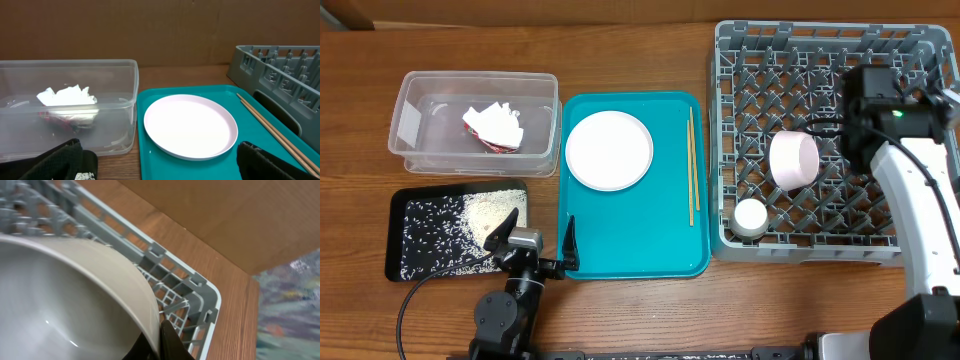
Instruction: Sort waste into correct bins and load items into the dishwasher
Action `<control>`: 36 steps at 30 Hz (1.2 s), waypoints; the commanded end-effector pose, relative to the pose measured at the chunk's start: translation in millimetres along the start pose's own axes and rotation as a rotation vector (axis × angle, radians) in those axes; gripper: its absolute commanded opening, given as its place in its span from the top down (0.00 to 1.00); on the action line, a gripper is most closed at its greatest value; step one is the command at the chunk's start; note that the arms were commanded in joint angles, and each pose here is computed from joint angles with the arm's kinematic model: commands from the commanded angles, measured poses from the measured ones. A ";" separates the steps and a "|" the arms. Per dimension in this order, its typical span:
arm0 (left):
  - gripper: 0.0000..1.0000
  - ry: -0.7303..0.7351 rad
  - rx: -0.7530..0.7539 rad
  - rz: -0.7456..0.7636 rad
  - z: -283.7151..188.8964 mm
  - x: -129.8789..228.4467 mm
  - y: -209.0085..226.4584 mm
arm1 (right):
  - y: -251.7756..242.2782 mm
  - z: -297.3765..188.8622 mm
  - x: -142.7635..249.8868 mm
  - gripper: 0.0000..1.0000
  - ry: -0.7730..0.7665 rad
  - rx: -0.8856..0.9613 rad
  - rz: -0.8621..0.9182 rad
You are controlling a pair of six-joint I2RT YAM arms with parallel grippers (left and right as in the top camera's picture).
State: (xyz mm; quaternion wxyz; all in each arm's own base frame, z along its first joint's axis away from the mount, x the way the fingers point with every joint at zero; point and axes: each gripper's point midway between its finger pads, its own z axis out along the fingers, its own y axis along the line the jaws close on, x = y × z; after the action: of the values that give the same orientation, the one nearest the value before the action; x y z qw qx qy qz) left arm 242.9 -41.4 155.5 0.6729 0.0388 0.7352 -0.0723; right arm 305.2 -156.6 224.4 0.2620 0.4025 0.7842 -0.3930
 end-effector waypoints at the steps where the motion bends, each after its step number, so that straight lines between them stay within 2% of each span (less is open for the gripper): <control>1: 0.00 -0.010 0.002 -0.019 -0.3 -1.1 0.2 | -7.4 25.3 9.6 0.96 0.023 0.079 -0.004; 12: 0.00 -0.011 0.002 -0.019 -0.3 -1.2 0.2 | 29.1 65.0 41.2 0.96 0.064 0.192 -0.267; 21: 0.00 -0.011 0.002 -0.019 -0.3 -1.2 0.2 | 50.1 39.2 41.9 0.96 -0.019 0.163 -0.342; 36: 0.00 -0.010 0.002 -0.019 -0.3 -1.1 0.2 | 56.4 24.2 47.2 0.96 -0.042 0.151 -0.409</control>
State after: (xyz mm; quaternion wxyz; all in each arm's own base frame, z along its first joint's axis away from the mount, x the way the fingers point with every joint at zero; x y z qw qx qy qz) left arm 242.9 -41.4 155.5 0.6729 0.0388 0.7352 -0.0723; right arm 328.0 -147.2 167.7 0.1761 0.2587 0.7937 -0.5216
